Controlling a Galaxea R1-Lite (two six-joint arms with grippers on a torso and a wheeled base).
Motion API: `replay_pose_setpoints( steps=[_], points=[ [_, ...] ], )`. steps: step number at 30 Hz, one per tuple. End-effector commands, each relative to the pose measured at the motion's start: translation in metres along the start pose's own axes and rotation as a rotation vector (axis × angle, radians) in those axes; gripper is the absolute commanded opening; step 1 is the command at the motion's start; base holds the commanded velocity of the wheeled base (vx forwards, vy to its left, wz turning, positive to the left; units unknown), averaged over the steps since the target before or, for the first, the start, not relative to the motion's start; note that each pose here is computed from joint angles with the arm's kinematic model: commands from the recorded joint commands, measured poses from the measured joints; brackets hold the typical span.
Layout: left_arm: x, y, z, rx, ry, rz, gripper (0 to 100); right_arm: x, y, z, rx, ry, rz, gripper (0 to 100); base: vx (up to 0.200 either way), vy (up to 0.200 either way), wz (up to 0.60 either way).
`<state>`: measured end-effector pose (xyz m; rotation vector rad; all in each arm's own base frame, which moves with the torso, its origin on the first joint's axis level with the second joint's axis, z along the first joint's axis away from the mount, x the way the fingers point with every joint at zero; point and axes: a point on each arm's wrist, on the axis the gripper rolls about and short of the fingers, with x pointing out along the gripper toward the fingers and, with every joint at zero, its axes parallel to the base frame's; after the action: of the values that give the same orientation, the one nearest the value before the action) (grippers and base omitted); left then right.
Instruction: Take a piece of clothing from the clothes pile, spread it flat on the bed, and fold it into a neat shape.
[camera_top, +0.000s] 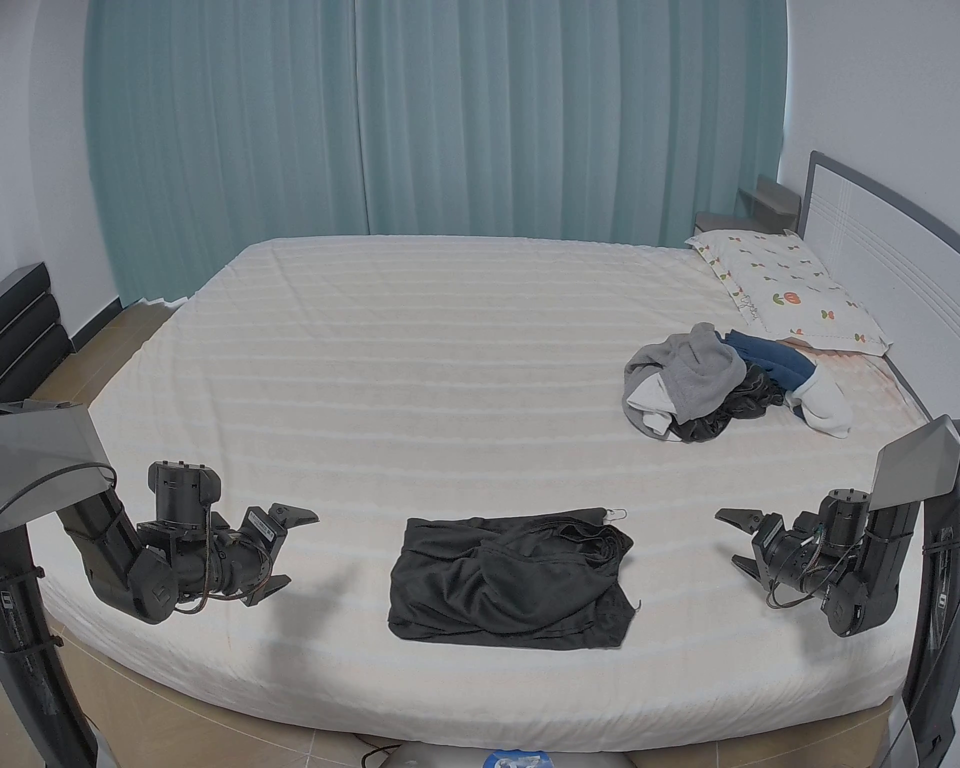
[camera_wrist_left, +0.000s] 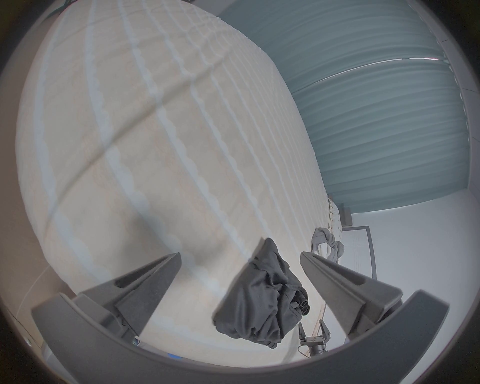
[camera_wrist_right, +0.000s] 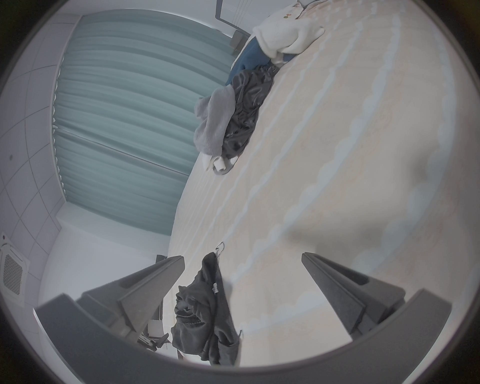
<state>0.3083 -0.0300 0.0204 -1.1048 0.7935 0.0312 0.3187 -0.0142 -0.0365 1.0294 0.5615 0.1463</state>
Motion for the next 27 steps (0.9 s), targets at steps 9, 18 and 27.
replay_pose_setpoints(
  steps=[9,18,27],
  points=[
    [0.001,0.001,0.000,0.001,0.001,0.003,100,0.000,0.037,-0.002,-0.066,-0.083,0.044,100,0.000,0.200,0.00],
    [0.004,0.002,-0.002,0.006,0.000,0.013,100,0.003,0.106,-0.042,-0.220,-0.017,0.157,100,0.000,0.000,0.00],
    [0.004,0.002,-0.001,0.008,-0.003,0.013,100,0.051,0.133,-0.077,-0.435,0.144,0.144,100,0.000,0.000,0.00]
  ],
)
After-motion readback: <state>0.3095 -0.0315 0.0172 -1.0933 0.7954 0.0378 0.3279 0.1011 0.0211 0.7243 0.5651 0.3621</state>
